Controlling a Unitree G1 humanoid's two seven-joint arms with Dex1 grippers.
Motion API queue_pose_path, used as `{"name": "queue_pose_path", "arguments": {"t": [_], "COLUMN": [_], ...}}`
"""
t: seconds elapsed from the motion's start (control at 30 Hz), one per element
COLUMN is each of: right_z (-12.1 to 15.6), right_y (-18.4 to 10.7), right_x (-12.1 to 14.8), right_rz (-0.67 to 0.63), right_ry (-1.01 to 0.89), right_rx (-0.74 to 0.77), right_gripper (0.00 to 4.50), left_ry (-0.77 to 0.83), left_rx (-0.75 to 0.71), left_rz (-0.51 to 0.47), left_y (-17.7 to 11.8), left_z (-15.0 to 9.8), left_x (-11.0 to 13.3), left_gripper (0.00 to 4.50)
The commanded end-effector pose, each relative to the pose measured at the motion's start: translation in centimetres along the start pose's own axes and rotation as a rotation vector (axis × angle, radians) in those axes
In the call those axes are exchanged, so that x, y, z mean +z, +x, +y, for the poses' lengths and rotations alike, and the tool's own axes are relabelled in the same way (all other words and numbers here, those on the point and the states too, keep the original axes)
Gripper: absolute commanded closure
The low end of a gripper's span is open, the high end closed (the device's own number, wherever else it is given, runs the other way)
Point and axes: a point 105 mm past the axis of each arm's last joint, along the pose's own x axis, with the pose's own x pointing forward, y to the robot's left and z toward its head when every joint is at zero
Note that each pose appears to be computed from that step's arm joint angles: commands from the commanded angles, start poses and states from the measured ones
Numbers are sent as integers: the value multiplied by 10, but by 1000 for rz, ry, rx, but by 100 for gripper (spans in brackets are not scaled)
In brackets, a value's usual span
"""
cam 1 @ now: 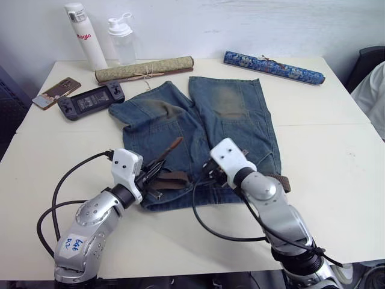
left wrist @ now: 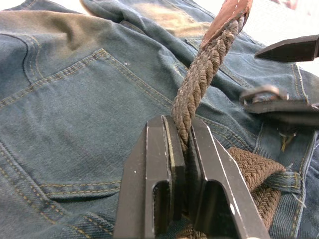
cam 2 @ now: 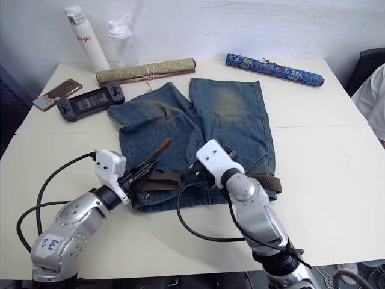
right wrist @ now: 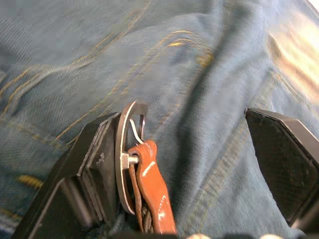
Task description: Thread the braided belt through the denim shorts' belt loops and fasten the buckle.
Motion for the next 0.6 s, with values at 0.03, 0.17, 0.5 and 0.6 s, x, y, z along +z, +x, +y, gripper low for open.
{"name": "queue_pose_path", "arguments": {"t": [0.03, 0.17, 0.5, 0.6], "right_z": [-27, -40, -23, -22], "right_y": [-11, -15, -24, -27], "right_x": [-4, -9, -10, -17], "right_rz": [15, 18, 24, 48], "right_ry": [160, 342, 557, 552], "right_rx": [-128, -198, -85, -67], "right_gripper": [58, 58, 58, 58], "left_ry": [17, 18, 27, 31], "left_rx": [-11, -16, -18, -18], "left_rz": [-44, -43, -38, -36], "left_y": [0, 0, -1, -2], "left_z": [-3, -4, -3, -2], "left_x": [10, 10, 10, 10], "left_gripper": [450, 450, 450, 450]}}
